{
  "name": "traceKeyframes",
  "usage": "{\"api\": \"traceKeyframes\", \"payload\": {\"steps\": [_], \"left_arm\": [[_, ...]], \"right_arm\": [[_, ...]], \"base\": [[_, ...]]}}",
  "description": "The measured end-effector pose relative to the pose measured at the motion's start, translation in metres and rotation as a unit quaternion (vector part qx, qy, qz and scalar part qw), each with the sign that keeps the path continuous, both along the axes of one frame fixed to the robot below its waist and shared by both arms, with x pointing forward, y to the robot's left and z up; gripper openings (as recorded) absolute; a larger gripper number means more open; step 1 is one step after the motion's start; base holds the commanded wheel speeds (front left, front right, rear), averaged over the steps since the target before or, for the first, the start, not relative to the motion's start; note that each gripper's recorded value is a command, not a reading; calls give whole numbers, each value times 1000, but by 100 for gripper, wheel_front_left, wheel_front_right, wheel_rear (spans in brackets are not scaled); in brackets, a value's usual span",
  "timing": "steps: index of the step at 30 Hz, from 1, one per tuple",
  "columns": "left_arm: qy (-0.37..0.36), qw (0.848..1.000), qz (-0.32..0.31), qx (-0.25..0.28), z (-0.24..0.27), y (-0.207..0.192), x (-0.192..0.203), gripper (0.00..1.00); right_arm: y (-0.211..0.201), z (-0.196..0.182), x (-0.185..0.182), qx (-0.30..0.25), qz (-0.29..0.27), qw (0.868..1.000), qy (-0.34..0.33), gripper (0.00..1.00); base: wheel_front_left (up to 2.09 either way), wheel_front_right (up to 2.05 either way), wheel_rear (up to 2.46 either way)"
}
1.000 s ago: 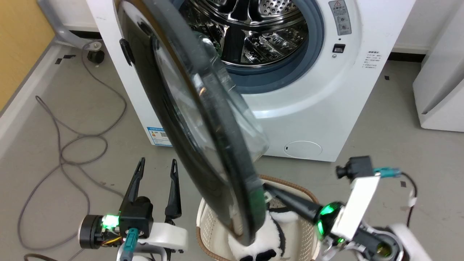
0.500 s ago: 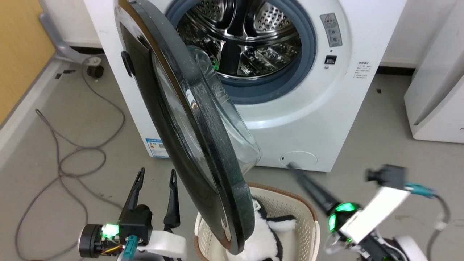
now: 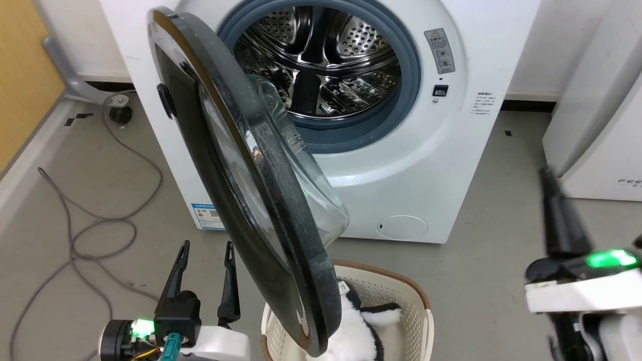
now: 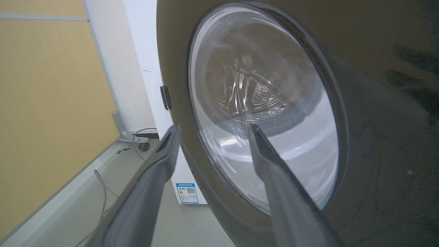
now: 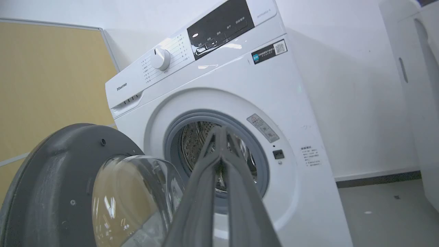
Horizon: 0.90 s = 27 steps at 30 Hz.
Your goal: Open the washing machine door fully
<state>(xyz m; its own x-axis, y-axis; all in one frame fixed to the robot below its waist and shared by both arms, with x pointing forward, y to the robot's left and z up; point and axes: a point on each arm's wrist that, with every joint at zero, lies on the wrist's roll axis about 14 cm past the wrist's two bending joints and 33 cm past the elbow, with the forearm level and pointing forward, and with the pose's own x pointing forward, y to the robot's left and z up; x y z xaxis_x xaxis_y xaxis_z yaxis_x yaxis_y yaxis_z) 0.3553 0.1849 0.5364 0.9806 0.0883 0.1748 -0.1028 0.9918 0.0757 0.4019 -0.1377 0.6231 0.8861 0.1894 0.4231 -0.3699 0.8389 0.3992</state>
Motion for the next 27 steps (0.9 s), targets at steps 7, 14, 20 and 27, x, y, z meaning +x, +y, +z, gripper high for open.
{"api": "traceKeyframes", "payload": {"steps": [7,14,20,27], "left_arm": [[-2,1000,1,0,1,0,1,100],[-4,1000,-1,-1,2,0,0,100],[-4,1000,-1,-2,3,0,-2,100],[-1,1000,1,-2,1,1,-4,100]], "right_arm": [[-8,16,-17,-154,-84,983,-61,0],[-5,-32,-28,-227,-94,969,0,0],[-7,-76,-35,-226,-83,968,68,0],[-8,-92,-37,-226,-79,966,94,100]], "base": [[0,0,0],[0,0,0],[0,0,0],[0,0,0]]}}
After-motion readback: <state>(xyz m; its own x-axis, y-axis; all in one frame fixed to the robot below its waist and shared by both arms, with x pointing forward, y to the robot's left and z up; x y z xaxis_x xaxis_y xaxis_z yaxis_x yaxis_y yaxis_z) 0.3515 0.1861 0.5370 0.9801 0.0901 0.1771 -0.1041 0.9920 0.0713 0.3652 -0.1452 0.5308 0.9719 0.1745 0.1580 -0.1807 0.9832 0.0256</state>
